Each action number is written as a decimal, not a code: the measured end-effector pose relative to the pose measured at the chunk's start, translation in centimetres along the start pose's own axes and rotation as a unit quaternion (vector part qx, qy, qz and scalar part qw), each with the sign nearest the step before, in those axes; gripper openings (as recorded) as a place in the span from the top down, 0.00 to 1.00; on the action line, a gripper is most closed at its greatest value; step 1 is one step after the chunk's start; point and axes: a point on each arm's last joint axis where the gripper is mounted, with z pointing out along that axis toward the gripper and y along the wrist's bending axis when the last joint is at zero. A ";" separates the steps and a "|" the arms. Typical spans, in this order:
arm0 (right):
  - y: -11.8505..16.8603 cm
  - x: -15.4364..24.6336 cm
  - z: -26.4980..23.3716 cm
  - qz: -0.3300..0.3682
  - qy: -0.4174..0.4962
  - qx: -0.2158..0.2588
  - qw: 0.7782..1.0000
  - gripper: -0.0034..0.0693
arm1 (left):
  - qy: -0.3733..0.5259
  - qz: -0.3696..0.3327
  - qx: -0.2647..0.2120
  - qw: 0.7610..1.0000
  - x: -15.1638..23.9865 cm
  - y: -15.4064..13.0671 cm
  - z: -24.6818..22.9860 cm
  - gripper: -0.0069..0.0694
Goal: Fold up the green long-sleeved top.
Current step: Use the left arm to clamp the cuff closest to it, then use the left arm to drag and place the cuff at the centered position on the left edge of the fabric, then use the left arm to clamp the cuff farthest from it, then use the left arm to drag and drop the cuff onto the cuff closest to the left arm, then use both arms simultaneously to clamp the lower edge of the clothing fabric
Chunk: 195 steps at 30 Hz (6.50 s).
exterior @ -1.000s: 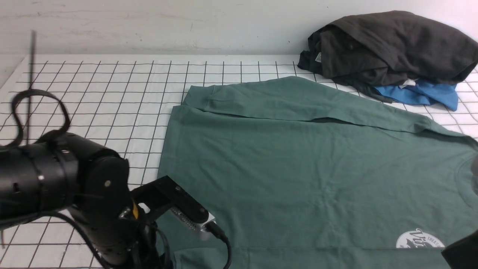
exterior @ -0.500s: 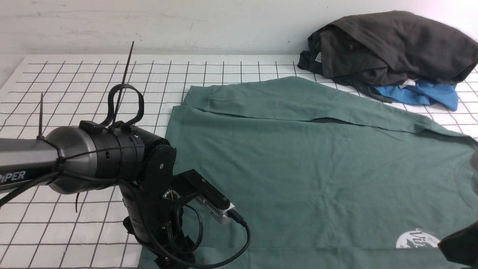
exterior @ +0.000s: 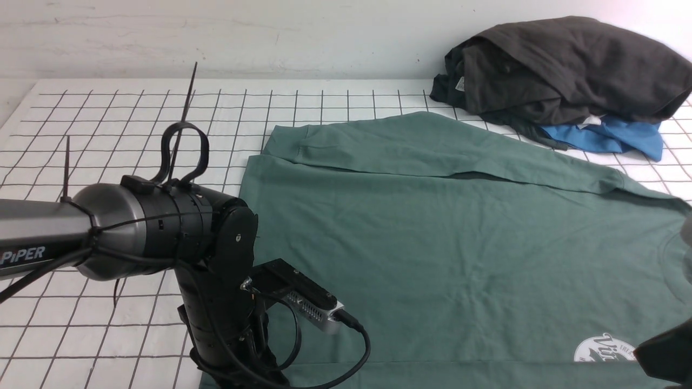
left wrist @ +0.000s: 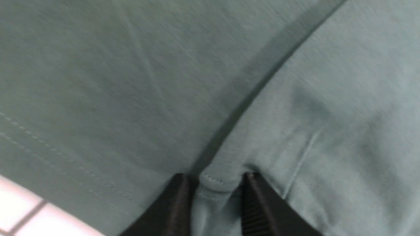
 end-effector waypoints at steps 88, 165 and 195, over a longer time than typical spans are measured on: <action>-4.1 -9.1 1.9 0.026 -0.020 0.136 0.990 0.97 | -0.434 -0.304 -0.025 0.847 -19.4 21.8 -3.9 0.21; 3.9 -3.3 0.2 -0.086 0.043 -0.036 0.995 0.97 | -0.042 0.101 0.002 0.994 4.8 -4.8 -7.8 0.30; 3.6 0.5 1.4 -0.101 0.078 -0.026 0.991 0.95 | 0.032 0.268 -0.093 0.958 9.2 -6.9 2.2 0.34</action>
